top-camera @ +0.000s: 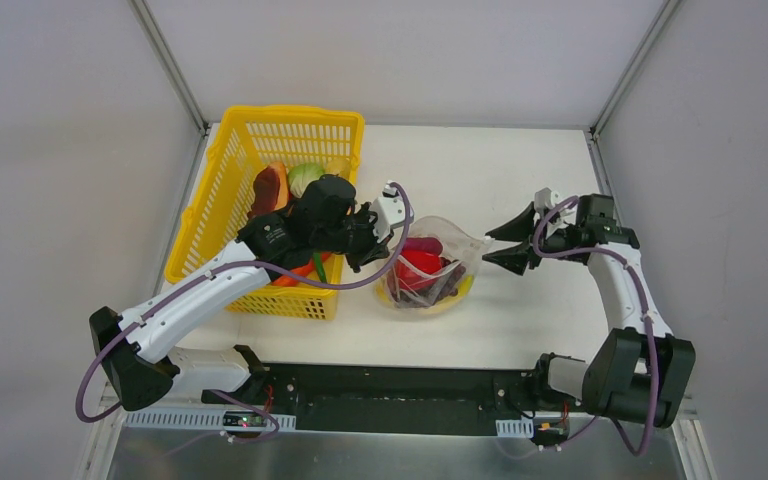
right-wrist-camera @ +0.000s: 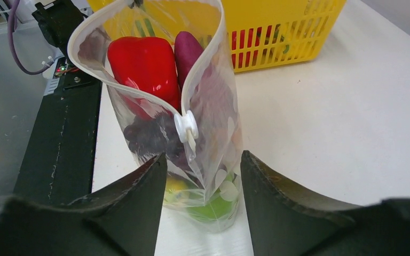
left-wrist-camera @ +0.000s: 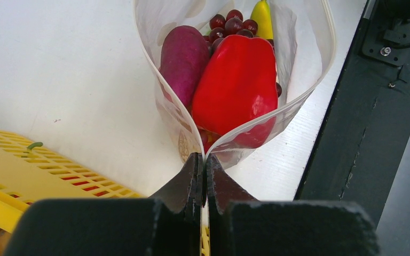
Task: Place the food in the zip-top bag and seal the zipper
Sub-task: Zip the zipper food storage bag at the center of the board.
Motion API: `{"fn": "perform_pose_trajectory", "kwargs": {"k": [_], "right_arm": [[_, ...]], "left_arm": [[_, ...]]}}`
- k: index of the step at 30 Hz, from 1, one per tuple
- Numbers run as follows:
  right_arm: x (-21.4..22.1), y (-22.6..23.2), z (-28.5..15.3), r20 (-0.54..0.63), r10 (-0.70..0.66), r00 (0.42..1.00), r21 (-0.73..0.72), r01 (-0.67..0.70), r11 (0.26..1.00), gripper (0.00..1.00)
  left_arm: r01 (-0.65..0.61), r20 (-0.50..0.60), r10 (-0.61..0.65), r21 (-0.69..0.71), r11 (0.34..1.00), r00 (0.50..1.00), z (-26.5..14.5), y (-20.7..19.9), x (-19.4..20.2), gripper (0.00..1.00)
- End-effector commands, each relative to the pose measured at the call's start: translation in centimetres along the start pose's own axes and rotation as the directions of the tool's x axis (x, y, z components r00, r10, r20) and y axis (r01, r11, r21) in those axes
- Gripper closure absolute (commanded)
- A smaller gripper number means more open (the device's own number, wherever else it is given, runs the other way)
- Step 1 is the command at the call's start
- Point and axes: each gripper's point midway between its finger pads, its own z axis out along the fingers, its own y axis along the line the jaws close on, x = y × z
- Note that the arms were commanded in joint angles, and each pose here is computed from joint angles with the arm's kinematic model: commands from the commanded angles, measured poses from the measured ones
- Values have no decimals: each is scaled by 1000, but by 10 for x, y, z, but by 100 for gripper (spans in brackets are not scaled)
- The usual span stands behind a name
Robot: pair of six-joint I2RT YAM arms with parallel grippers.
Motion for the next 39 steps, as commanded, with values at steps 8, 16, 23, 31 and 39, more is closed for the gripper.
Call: {"fn": "perform_pose_trajectory", "kwargs": {"k": [8, 16, 23, 31, 39], "right_arm": [[-12, 18, 15, 17, -104, 994, -105, 105, 989, 71], [-8, 21, 13, 4, -116, 993, -118, 115, 986, 97], [-16, 15, 0, 18, -114, 993, -47, 115, 992, 100], [-23, 14, -3, 37, -93, 995, -25, 94, 995, 100], [-29, 19, -3, 63, -97, 993, -14, 98, 995, 100]], "left_arm": [[-15, 73, 15, 0, 1000, 997, -11, 1, -19, 100], [-18, 62, 19, -11, 1000, 998, -15, 1, -14, 100], [11, 65, -7, -60, 998, 998, -30, 12, 2, 100], [39, 66, -34, -69, 997, 997, -35, 14, 6, 100], [116, 133, -100, -116, 987, 986, -39, 23, -13, 56]]}}
